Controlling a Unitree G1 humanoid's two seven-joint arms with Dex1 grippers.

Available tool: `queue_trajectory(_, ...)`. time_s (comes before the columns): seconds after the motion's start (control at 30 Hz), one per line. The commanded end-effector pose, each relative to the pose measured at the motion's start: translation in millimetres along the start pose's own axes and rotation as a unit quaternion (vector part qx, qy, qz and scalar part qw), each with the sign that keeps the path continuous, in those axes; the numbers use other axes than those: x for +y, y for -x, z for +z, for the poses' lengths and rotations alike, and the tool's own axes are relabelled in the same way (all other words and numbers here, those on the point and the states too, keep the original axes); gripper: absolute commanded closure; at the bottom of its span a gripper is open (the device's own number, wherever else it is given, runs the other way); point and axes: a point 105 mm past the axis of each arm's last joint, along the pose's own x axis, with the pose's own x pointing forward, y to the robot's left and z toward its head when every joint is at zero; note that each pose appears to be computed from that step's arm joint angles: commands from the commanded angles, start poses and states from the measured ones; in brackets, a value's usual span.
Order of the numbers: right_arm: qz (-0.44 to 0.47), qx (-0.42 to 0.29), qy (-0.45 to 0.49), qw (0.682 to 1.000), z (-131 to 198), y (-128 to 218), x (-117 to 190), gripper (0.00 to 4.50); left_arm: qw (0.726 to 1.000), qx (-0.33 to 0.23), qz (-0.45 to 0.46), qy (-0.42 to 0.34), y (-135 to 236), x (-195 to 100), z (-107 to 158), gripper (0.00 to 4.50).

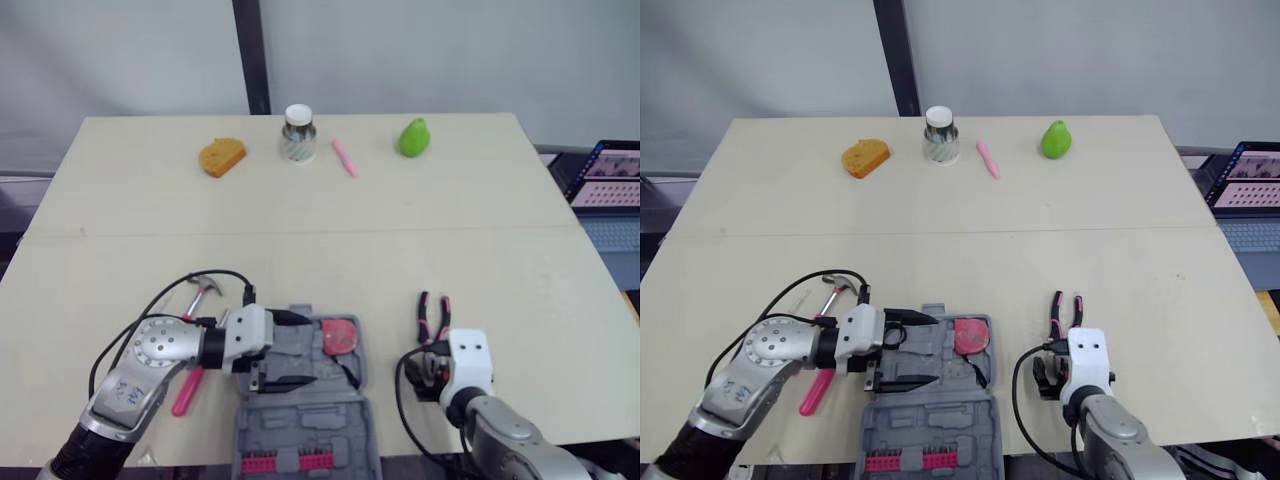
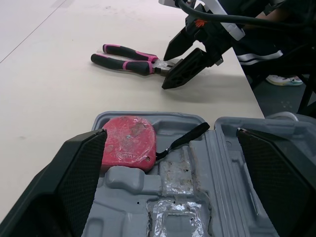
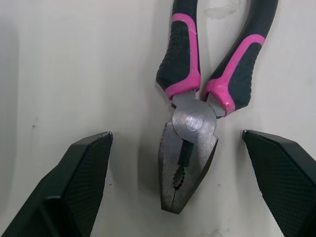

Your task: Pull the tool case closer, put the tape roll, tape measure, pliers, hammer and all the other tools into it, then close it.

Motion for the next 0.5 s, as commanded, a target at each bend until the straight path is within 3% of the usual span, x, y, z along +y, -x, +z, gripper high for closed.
queue_trajectory(0.03,-0.015,-0.002,-0.006,1.0,-3.5,-0.7,-2.1,0.06,1.0,-0.013,-0.003,-0.018,-2.5,-4.1,9.1,0.0)
queue_trajectory(0.33,-0.02,-0.009,-0.011,1.0,-0.9,-8.1,-3.6,0.06,1.0,-0.014,-0.003,-0.019,-4.6,-4.7,10.4,0.0)
queue_trajectory(0.43,-0.023,-0.007,-0.014,1.0,-2.7,-8.9,-4.1,0.82,1.0,-0.014,-0.003,-0.019,-4.6,-4.9,10.3,0.0)
queue_trajectory(0.5,-0.028,-0.006,-0.017,0.999,-3.9,-9.2,-5.6,1.79,1.0,-0.014,-0.003,-0.019,-4.5,-5.1,10.2,0.0)
